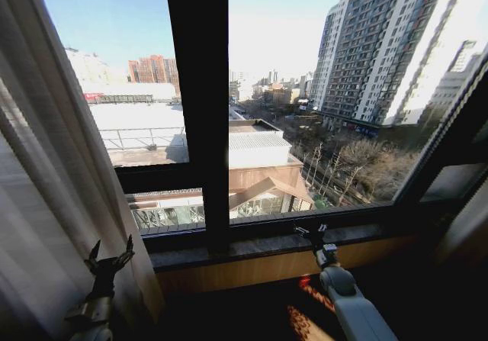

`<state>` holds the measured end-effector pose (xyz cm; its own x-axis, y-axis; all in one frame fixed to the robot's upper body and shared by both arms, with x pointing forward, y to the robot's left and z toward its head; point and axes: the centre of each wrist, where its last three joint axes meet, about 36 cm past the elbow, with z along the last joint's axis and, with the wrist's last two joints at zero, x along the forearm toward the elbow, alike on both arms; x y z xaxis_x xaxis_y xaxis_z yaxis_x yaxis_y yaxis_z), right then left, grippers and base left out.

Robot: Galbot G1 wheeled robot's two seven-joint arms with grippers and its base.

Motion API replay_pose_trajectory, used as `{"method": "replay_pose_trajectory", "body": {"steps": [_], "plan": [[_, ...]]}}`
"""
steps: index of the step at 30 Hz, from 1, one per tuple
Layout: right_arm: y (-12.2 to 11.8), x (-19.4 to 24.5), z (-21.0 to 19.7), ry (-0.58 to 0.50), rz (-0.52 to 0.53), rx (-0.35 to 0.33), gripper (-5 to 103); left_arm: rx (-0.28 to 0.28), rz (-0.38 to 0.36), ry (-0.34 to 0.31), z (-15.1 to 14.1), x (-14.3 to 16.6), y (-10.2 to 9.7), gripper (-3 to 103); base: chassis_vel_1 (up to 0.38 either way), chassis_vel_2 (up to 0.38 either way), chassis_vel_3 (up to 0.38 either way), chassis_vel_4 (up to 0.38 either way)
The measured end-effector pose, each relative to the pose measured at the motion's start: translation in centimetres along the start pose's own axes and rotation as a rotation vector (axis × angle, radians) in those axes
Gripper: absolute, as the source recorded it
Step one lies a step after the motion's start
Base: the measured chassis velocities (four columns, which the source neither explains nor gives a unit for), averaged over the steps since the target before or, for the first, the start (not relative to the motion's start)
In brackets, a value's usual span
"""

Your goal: Open the curtains by pulling them apart, changing their state from closed to fully open.

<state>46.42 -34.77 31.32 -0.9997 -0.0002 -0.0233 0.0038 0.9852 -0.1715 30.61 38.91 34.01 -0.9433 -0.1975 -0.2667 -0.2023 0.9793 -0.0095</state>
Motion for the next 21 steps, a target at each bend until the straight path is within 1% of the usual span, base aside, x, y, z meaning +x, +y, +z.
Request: {"method": "replay_pose_trajectory", "body": {"steps": [5, 7, 11, 12, 14, 15, 18, 19, 20, 21], "plan": [[0.0, 0.0, 0.0, 0.000, 0.000, 0.000, 100, 0.001, 0.001, 0.002, 0.0, -0.1, -0.1, 100, 0.000, 0.000, 0.000, 0.000], [0.0, 0.0, 0.0, 0.000, 0.000, 0.000, 100, 0.005, 0.004, 0.013, 0.0, -0.5, -0.4, 100, 0.000, 0.000, 0.000, 0.000], [0.0, 0.0, 0.0, 0.000, 0.000, 0.000, 100, 0.031, 0.029, 0.087, 0.3, -3.1, -2.5, 100, 0.000, 0.000, 0.000, 0.000], [0.0, 0.0, 0.0, 0.000, 0.000, 0.000, 100, 0.031, 0.029, 0.087, 0.3, -3.1, -2.5, 100, 0.000, 0.000, 0.000, 0.000], [0.0, 0.0, 0.0, 0.000, 0.000, 0.000, 100, 0.041, 0.043, 0.126, 0.3, -4.5, -3.7, 100, 0.000, 0.000, 0.000, 0.000], [0.0, 0.0, 0.0, 0.000, 0.000, 0.000, 100, 0.041, 0.043, 0.126, 0.3, -4.5, -3.7, 100, 0.000, 0.000, 0.000, 0.000], [0.0, 0.0, 0.0, 0.000, 0.000, 0.000, 100, 0.052, 0.065, 0.179, 0.2, -6.4, -5.3, 100, 0.000, 0.000, 0.000, 0.000], [0.0, 0.0, 0.0, 0.000, 0.000, 0.000, 100, 0.056, 0.080, 0.213, 0.1, -7.7, -6.3, 100, 0.000, 0.000, 0.000, 0.000], [0.0, 0.0, 0.0, 0.000, 0.000, 0.000, 100, 0.058, 0.087, 0.228, 0.0, -8.2, -6.8, 100, 0.000, 0.000, 0.000, 0.000], [0.0, 0.0, 0.0, 0.000, 0.000, 0.000, 100, 0.058, 0.087, 0.228, 0.0, -8.2, -6.8, 100, 0.000, 0.000, 0.000, 0.000]]}}
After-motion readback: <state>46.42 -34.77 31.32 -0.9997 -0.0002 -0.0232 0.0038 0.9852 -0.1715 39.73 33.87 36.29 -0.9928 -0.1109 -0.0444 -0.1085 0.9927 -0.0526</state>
